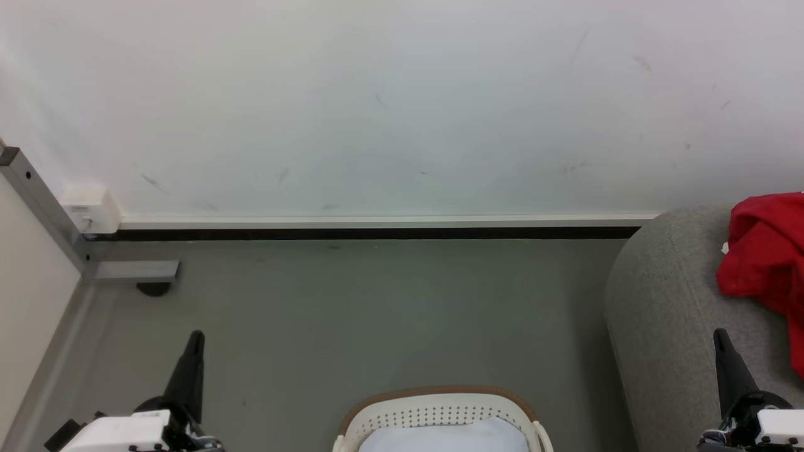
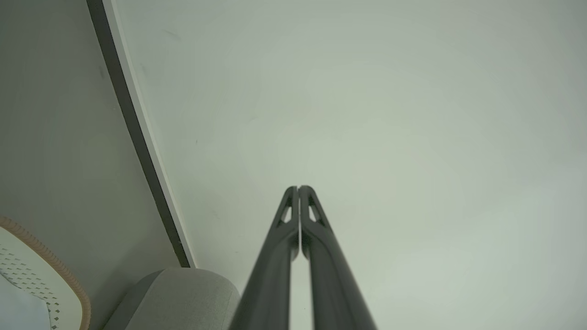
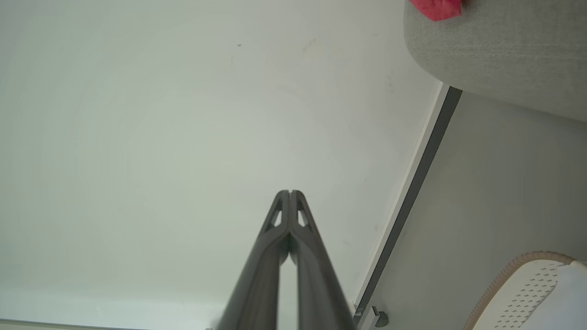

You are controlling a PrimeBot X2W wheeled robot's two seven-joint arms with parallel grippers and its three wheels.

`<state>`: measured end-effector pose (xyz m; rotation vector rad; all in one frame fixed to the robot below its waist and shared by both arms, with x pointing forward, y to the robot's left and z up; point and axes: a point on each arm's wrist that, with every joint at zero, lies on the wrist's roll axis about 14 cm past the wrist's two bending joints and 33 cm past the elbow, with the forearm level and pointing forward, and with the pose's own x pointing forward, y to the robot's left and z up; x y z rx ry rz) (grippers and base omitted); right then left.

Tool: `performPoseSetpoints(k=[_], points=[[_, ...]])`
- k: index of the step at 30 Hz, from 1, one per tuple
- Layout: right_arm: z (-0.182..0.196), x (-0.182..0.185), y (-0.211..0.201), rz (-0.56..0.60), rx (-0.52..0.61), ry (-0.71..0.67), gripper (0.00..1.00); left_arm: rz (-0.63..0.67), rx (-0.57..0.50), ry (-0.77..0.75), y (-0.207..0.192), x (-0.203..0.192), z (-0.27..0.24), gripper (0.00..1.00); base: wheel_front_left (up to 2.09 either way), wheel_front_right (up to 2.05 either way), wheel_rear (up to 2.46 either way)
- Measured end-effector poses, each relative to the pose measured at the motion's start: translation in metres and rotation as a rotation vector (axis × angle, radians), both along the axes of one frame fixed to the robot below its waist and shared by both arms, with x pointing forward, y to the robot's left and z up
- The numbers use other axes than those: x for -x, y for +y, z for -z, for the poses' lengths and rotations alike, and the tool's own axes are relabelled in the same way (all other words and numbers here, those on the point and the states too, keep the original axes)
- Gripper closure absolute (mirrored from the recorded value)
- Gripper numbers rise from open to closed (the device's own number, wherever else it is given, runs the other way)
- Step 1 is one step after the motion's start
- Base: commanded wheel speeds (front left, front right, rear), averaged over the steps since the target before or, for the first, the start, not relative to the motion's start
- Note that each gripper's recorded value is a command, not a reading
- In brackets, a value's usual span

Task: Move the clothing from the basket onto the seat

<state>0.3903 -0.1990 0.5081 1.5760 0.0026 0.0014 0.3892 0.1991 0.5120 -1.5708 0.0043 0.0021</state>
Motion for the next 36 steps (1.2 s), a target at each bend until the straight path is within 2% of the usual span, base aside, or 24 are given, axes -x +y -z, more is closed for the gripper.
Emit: performPoseSetpoints(k=[36], points=[[-0.0001,-0.0001,0.0004,-0.001,-0.001,0.0,1.0,0.0,0.0,0.0,0.0,-0.0001,0.0,1.0,0.0,0.0,0.0]])
